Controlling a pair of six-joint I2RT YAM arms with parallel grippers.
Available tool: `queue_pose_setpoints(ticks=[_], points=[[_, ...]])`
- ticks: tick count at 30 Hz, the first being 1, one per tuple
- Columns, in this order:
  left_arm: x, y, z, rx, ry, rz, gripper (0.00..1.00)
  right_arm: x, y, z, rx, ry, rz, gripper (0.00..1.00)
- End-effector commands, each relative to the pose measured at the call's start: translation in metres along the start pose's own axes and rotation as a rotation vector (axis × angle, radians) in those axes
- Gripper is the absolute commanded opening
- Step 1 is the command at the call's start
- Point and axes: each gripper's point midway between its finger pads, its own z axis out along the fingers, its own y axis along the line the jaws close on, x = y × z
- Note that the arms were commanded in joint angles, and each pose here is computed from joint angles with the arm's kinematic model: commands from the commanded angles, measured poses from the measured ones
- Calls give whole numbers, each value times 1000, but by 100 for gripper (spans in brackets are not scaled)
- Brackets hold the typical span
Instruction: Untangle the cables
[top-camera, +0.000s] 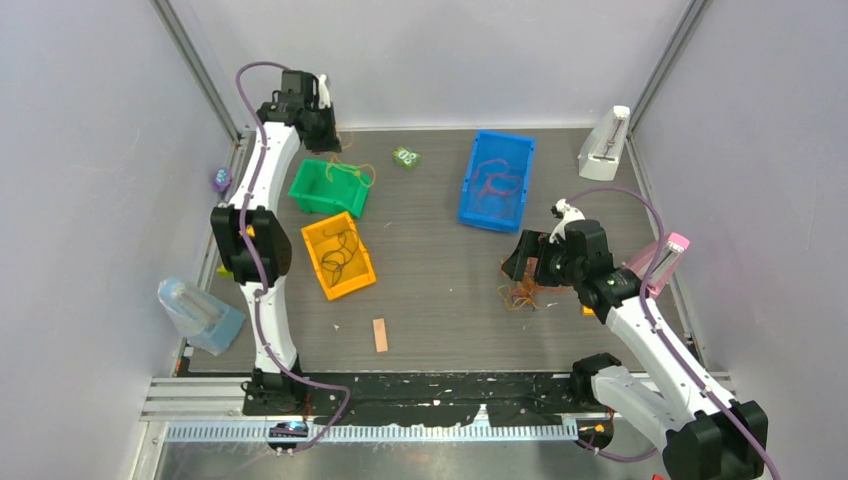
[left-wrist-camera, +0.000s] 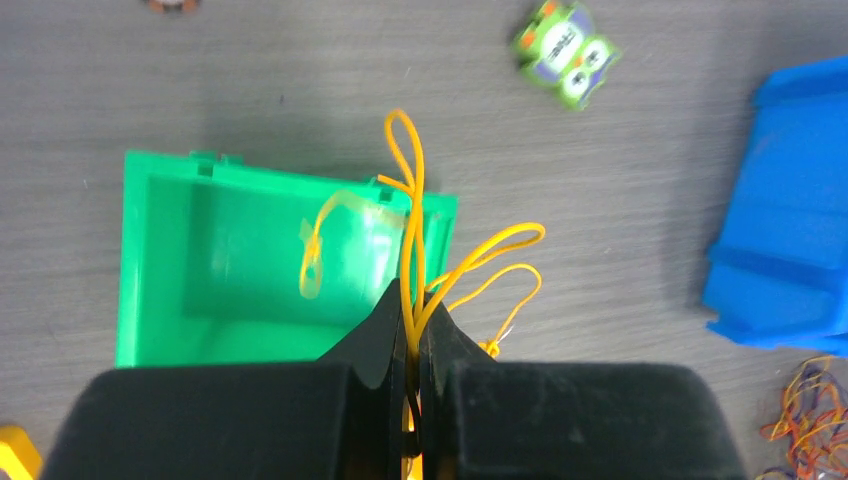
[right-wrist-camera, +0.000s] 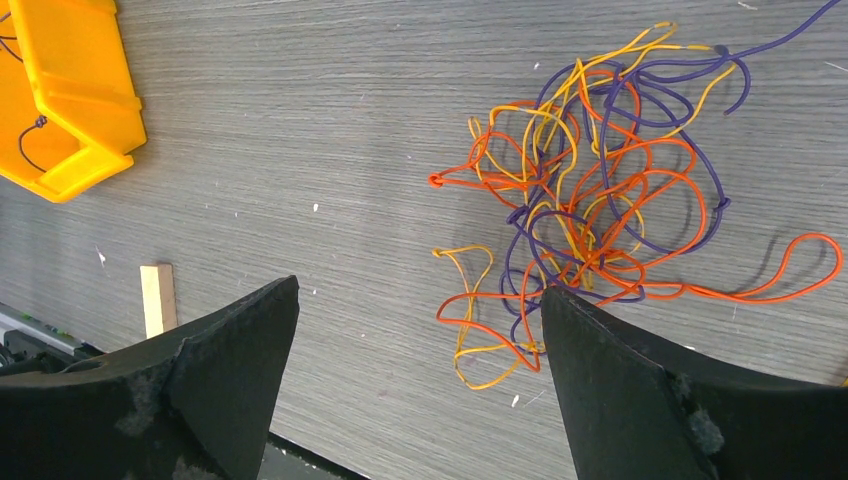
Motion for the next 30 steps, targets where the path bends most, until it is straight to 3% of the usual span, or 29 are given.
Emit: queue_pose_setpoints(ticks=[1, 12, 19, 23, 25, 27, 30], points=[[20, 24, 17, -26, 47, -37, 0, -19, 13, -2, -46, -50, -13, 96], [30, 105, 55, -271, 42, -56, 0, -19, 17, -3, -69, -51, -22, 97], [30, 117, 50, -338, -3, -64, 0, -20, 19, -3, -75, -47, -22, 97], [49, 120, 56, -339, 83, -25, 0, -21, 20, -2, -77, -45, -16, 97], [63, 119, 60, -321, 157, -7, 4, -22, 21, -3, -78, -47, -16, 97], [76, 119, 60, -319, 227, -3, 16, -23, 21, -3, -77, -47, -18, 97], [83, 115, 60, -293, 248, 7, 28, -22, 20, -2, -75, -45, -19, 98]])
